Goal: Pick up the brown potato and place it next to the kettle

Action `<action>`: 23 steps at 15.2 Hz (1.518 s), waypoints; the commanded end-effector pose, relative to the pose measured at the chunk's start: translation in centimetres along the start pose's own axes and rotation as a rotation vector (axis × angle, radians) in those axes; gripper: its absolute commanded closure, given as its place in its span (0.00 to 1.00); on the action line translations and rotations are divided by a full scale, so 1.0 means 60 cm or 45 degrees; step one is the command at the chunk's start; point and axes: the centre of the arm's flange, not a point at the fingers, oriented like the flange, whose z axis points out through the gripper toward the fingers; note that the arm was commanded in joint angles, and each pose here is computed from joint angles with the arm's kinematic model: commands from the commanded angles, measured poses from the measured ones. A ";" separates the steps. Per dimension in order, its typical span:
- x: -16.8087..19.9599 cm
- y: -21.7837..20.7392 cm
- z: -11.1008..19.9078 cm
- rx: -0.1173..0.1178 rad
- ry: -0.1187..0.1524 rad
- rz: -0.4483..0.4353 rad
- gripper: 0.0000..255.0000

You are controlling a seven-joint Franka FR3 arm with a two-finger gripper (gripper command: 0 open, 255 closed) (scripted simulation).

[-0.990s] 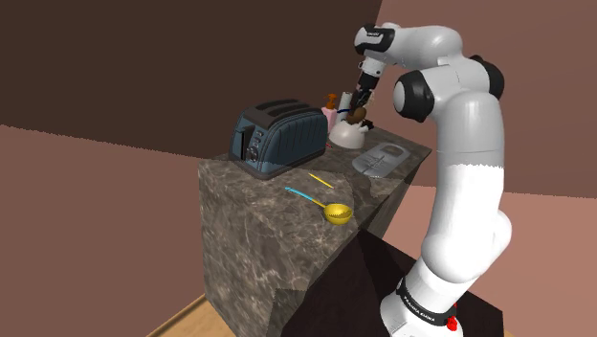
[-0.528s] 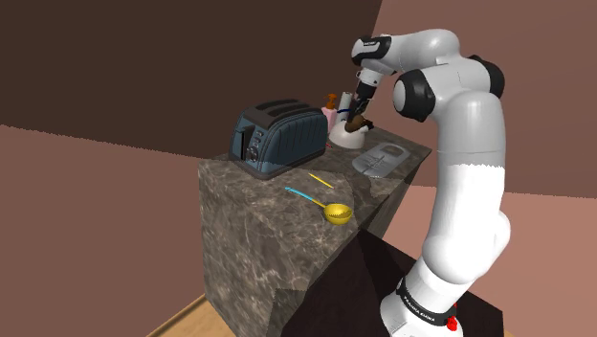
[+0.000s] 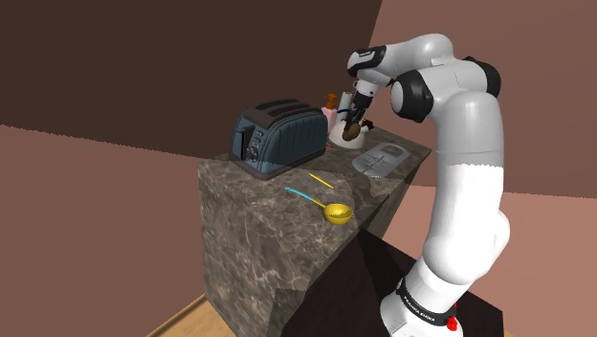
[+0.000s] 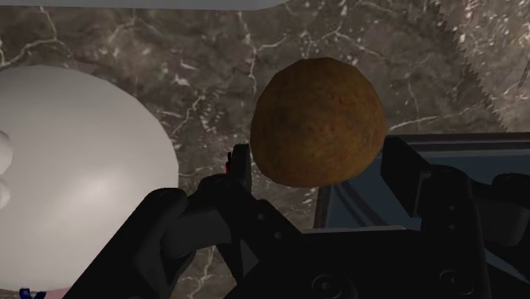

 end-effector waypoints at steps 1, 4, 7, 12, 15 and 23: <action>-0.002 0.002 0.017 -0.001 0.000 0.000 1.00; -0.004 0.004 0.044 -0.001 0.000 0.000 1.00; -0.007 0.007 0.070 -0.001 0.000 0.000 1.00; -0.011 0.011 0.113 -0.001 0.000 0.000 1.00; -0.014 0.013 0.139 -0.001 0.000 0.000 1.00; -0.018 0.018 0.187 -0.001 0.000 0.000 1.00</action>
